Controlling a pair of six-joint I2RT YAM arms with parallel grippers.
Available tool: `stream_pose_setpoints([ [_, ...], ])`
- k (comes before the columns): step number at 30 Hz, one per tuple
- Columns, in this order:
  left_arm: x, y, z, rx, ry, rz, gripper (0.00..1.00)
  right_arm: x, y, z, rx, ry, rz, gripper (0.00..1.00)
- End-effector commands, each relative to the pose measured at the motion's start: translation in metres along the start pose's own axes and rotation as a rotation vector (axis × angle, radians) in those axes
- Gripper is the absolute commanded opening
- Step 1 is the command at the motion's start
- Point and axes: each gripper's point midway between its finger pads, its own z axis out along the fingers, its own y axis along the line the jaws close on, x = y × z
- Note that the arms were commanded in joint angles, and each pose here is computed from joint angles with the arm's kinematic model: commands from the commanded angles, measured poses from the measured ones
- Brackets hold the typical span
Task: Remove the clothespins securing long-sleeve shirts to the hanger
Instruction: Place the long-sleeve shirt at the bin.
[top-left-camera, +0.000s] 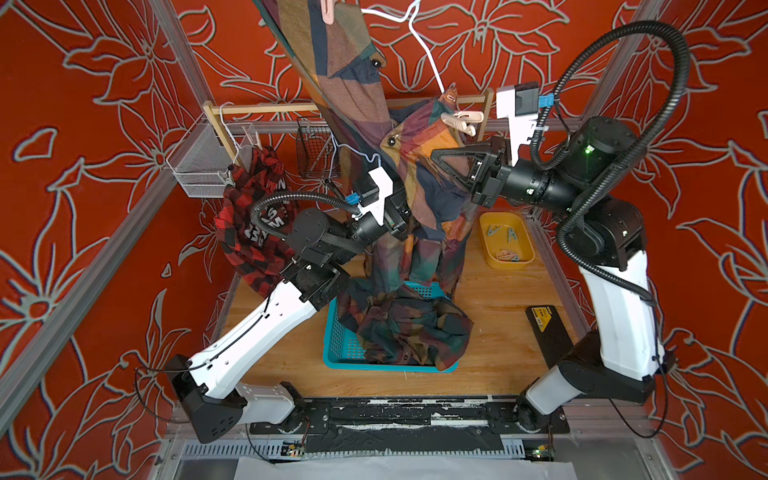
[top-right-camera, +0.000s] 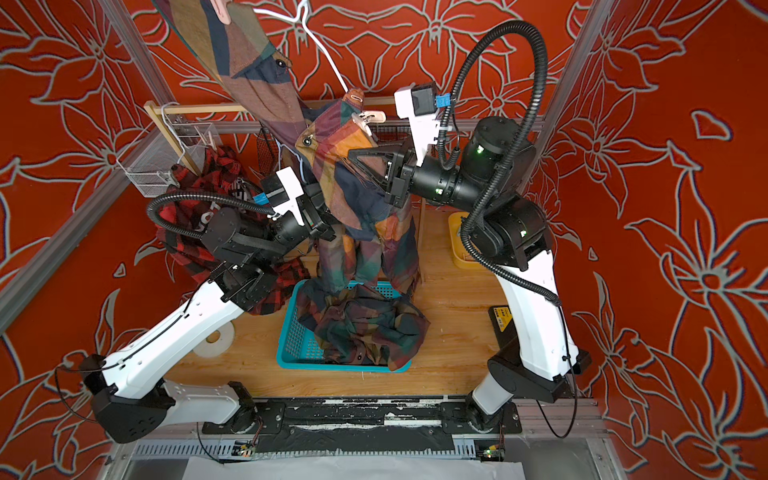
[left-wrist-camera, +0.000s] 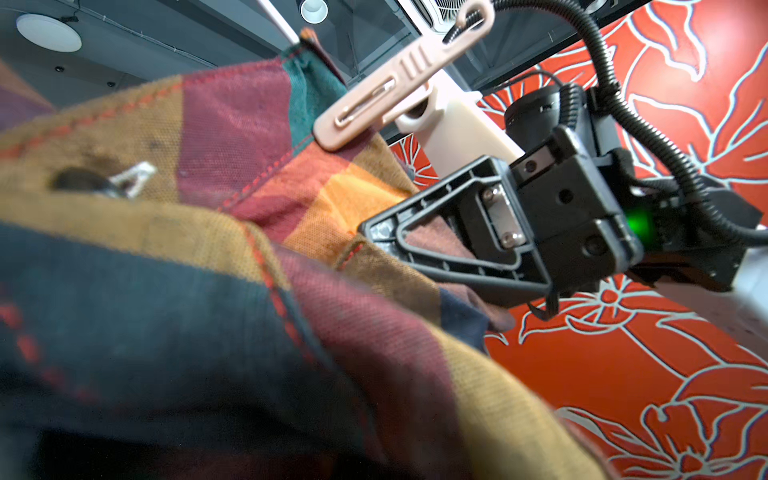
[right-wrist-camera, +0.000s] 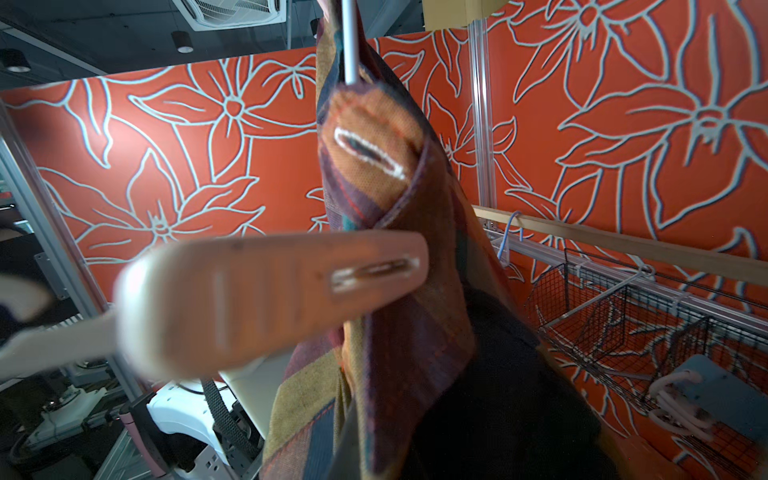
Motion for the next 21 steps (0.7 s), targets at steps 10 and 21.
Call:
stream_pose_setpoints([
  [10, 0.038, -0.041, -0.055, 0.028, 0.114, -0.122, 0.00, 0.040, 0.010, -0.014, -0.061, -0.050, 0.063, 0.00],
  [21, 0.113, -0.049, -0.128, -0.120, 0.291, -0.191, 0.00, 0.152, -0.026, -0.031, 0.070, 0.092, 0.203, 0.00],
])
